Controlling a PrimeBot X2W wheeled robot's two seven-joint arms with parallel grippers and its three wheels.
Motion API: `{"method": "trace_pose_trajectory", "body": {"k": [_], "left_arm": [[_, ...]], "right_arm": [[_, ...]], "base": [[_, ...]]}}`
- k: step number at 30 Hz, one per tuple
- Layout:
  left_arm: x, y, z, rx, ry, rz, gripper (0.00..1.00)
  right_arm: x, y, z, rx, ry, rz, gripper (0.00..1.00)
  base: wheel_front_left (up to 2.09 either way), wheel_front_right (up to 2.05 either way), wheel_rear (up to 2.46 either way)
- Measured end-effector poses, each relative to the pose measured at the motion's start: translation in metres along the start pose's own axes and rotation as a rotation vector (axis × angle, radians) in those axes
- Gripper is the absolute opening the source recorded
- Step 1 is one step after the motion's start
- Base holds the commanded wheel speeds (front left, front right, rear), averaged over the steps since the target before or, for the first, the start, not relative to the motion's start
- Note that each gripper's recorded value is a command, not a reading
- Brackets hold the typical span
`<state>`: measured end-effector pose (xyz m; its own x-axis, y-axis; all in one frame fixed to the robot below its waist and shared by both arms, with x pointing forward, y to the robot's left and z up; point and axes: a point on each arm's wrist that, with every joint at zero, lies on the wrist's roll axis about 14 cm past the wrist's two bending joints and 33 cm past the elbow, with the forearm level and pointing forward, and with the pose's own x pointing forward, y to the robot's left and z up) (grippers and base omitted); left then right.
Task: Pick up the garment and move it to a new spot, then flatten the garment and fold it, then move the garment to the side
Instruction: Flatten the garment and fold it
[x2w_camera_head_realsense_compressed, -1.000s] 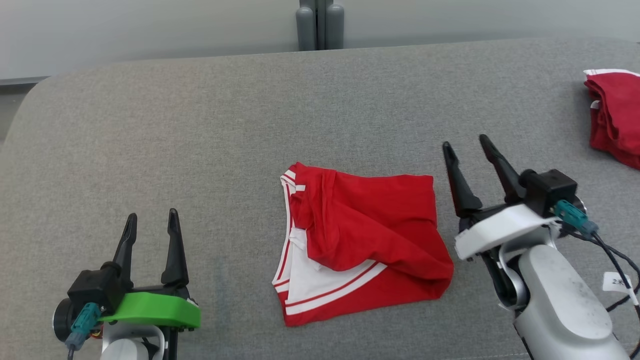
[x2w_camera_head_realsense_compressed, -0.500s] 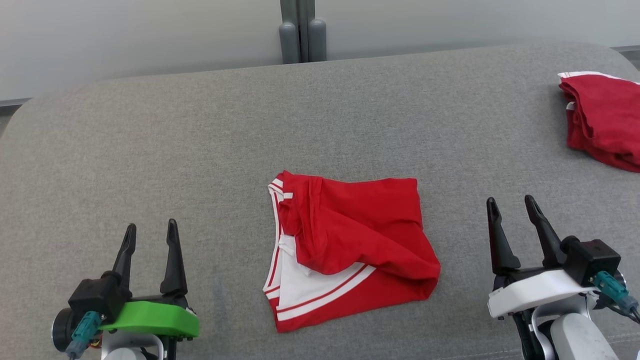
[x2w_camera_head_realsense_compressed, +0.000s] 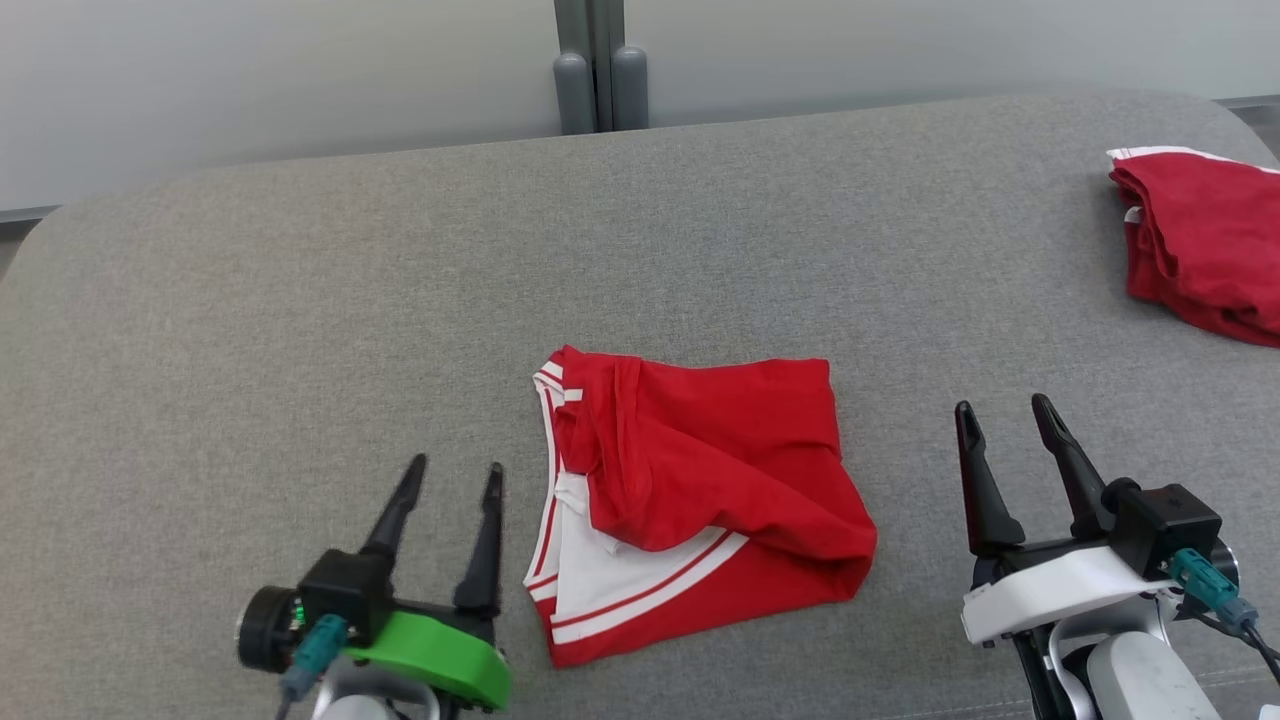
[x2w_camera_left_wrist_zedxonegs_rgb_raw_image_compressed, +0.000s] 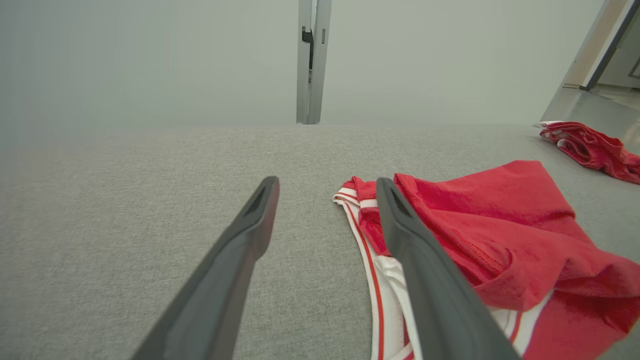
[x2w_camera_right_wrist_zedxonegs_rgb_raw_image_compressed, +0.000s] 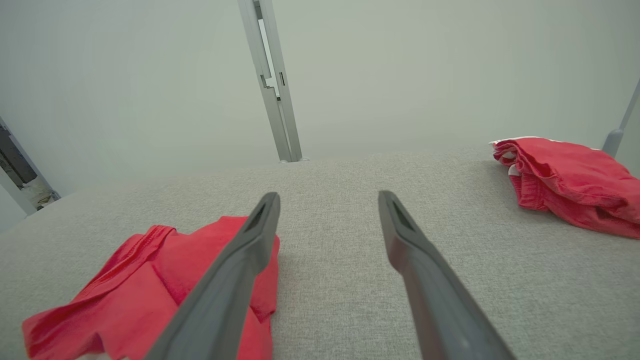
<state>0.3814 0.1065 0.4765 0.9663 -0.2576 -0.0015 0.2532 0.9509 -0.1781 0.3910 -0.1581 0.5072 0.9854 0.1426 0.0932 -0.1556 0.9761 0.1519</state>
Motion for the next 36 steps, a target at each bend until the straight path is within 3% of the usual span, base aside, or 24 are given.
{"method": "trace_pose_trajectory", "body": {"k": [11,15,21,22,24,36], "left_arm": [[0.003,-0.09,-0.038,-0.004,0.123,-0.291,1.0],[0.003,-0.102,-0.056,-0.007,0.183,-0.336,1.0],[0.009,-0.096,-0.075,-0.021,0.249,-0.322,1.0],[0.01,-0.095,-0.077,-0.022,0.256,-0.321,0.36],[0.012,-0.094,-0.079,-0.043,0.262,-0.312,0.0],[0.0,-0.08,-0.063,-0.064,0.213,-0.255,0.0]], "right_arm": [[-0.001,0.001,-0.001,0.002,0.004,-0.004,1.0],[-0.004,-0.007,-0.002,0.002,0.008,-0.029,1.0],[-0.009,-0.017,-0.006,0.0,0.021,-0.063,1.0],[-0.009,-0.018,-0.007,0.0,0.022,-0.066,1.0],[-0.009,-0.021,-0.007,0.0,0.025,-0.074,1.0],[-0.002,-0.011,-0.003,0.005,0.008,-0.046,1.0]], "base": [[0.0,0.0,0.0],[0.0,0.0,0.0],[0.0,0.0,0.0],[0.0,0.0,0.0],[0.0,0.0,0.0],[0.0,0.0,0.0]]}}
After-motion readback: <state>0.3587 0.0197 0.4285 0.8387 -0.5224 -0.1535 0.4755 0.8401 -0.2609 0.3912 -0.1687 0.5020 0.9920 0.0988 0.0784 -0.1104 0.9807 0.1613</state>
